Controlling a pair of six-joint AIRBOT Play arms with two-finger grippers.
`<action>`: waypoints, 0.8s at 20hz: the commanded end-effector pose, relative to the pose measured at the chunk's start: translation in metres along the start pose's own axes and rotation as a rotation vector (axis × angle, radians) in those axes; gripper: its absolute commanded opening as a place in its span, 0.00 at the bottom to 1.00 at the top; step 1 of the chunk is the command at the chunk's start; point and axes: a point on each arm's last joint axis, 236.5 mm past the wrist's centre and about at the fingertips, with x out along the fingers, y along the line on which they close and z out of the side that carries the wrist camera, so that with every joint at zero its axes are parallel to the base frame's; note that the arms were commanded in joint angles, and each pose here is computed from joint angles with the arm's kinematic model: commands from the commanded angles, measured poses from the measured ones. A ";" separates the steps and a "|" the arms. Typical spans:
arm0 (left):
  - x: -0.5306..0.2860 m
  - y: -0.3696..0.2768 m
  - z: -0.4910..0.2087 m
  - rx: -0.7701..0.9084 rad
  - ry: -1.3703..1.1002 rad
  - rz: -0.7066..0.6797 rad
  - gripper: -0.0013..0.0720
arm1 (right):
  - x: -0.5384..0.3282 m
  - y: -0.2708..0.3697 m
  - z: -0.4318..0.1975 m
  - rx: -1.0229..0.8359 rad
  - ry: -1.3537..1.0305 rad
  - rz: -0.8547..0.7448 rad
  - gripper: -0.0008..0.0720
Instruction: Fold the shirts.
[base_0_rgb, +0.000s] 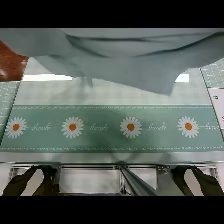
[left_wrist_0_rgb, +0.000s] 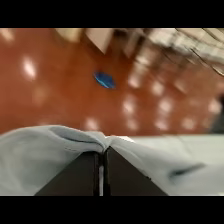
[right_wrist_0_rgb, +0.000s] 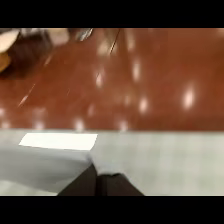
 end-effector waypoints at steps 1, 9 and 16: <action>-0.098 -0.020 0.034 0.246 -0.196 0.285 0.04 | -0.082 0.031 0.039 -0.140 -0.205 -0.145 0.04; -0.190 -0.008 -0.002 0.236 -0.173 0.468 0.04 | -0.142 0.006 -0.007 -0.105 -0.113 -0.409 0.04; -0.057 0.087 -0.102 0.084 0.259 0.504 0.04 | -0.032 -0.031 -0.096 0.069 0.237 -0.202 0.04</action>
